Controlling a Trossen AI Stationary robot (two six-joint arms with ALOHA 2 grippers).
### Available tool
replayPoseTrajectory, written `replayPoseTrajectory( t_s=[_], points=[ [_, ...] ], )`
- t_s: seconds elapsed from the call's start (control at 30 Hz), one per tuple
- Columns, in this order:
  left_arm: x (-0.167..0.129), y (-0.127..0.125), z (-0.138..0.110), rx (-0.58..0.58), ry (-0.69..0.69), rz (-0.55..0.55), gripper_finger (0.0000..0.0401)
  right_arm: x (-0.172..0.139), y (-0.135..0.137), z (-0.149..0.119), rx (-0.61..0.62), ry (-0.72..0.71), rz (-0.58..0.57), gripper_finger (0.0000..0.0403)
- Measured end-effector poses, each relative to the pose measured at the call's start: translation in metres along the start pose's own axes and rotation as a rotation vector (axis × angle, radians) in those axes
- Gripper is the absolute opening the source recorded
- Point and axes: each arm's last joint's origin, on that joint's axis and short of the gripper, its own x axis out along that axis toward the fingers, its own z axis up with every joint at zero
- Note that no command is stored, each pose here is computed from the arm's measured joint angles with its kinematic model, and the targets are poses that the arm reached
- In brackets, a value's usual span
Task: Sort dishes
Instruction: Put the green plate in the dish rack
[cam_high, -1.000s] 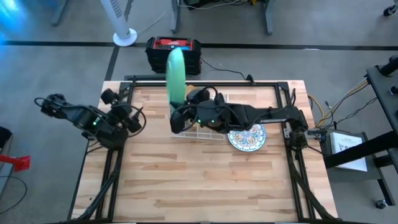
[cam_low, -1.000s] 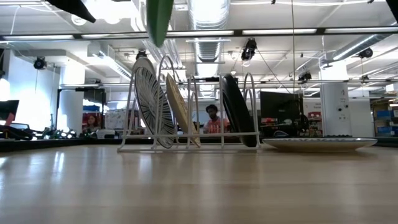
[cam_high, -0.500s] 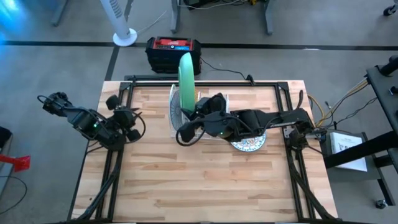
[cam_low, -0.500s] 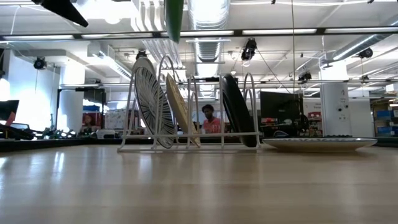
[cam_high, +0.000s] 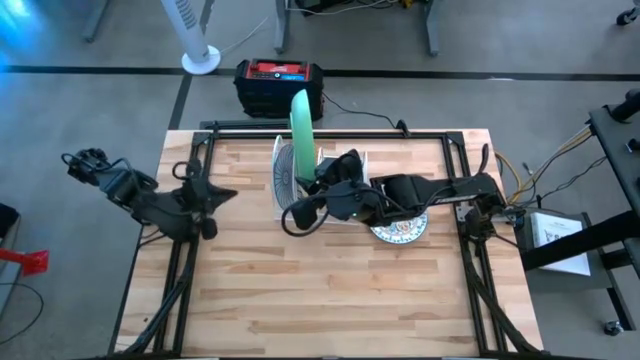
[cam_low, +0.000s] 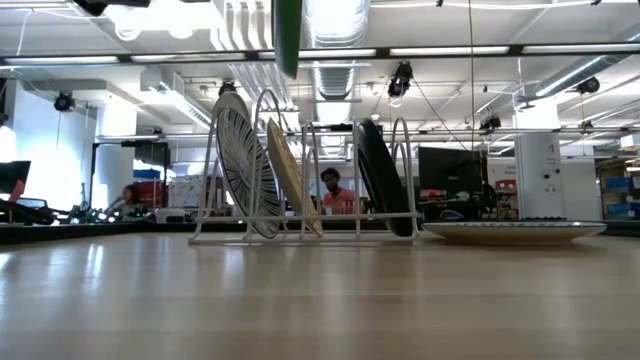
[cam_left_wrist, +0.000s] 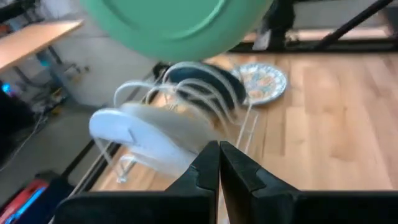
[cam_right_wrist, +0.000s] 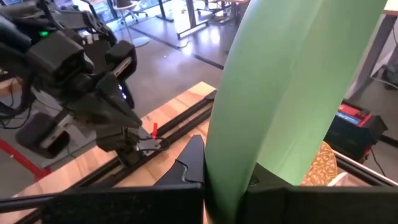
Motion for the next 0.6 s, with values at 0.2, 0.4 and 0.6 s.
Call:
replayPoseTrajectory(
  t_s=[0.2, 0.4, 0.6],
  points=[
    [0.000, 0.016, -0.013, -0.021, -0.037, 0.079, 0.0000, -0.010, -0.004, 0.011, 0.025, -0.033, 0.021, 0.0002],
    [0.019, 0.024, -0.026, 0.020, -0.006, 0.130, 0.0000, -0.013, -0.003, 0.018, 0.023, -0.073, 0.043, 0.0002],
    [0.041, 0.043, -0.029, 0.020, 0.018, 0.202, 0.0000, -0.013, -0.003, 0.019, 0.010, -0.078, 0.044, 0.0002]
  ],
)
